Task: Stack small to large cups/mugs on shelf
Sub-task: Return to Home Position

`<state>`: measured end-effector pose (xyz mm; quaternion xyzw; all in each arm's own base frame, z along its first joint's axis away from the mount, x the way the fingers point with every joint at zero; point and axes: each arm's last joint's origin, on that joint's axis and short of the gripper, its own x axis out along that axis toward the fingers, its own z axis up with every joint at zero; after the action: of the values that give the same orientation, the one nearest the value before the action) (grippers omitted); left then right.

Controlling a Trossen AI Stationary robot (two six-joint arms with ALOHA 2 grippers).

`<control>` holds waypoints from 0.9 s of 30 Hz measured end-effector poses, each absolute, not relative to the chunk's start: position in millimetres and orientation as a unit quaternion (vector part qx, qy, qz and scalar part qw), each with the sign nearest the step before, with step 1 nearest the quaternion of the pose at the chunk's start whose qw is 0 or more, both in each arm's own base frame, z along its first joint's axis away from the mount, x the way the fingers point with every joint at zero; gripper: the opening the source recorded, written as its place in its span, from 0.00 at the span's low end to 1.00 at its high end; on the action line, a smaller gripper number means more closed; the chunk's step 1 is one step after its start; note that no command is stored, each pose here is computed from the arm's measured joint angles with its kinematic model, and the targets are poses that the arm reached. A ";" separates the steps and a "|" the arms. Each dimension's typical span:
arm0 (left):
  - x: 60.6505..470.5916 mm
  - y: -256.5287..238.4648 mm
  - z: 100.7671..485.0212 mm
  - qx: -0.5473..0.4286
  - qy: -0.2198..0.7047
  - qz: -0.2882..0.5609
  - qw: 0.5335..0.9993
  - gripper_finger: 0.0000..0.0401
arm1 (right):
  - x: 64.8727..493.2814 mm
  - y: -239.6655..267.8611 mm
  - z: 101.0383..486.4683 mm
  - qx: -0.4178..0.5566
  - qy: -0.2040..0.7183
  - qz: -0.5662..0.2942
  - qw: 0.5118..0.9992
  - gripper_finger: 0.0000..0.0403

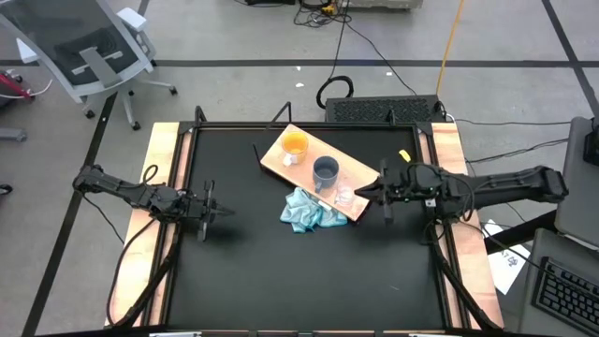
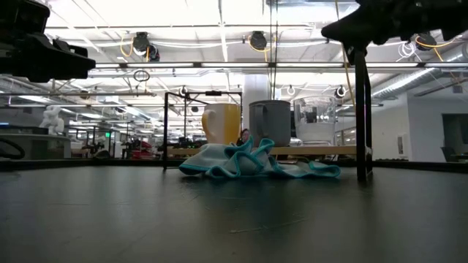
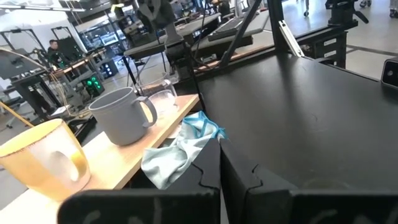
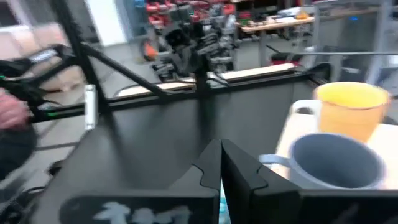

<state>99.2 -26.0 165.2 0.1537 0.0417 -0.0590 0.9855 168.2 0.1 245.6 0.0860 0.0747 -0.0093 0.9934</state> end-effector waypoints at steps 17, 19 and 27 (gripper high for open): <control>99.4 -26.0 166.7 0.140 0.035 -0.057 0.988 0.00 | 159.7 21.4 205.7 0.037 0.019 0.070 0.997 0.00; 99.5 -26.0 168.5 0.138 0.027 -0.056 0.988 0.00 | 159.1 23.7 204.3 0.025 0.020 0.077 0.997 0.00; 99.6 -25.3 169.9 0.136 0.021 -0.042 0.990 0.01 | 154.3 22.6 196.9 0.011 -0.005 0.073 0.997 0.00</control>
<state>99.6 -25.3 169.9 0.1364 0.0213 -0.0416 0.9895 154.3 22.6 196.9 0.0109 -0.0053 0.0732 0.9972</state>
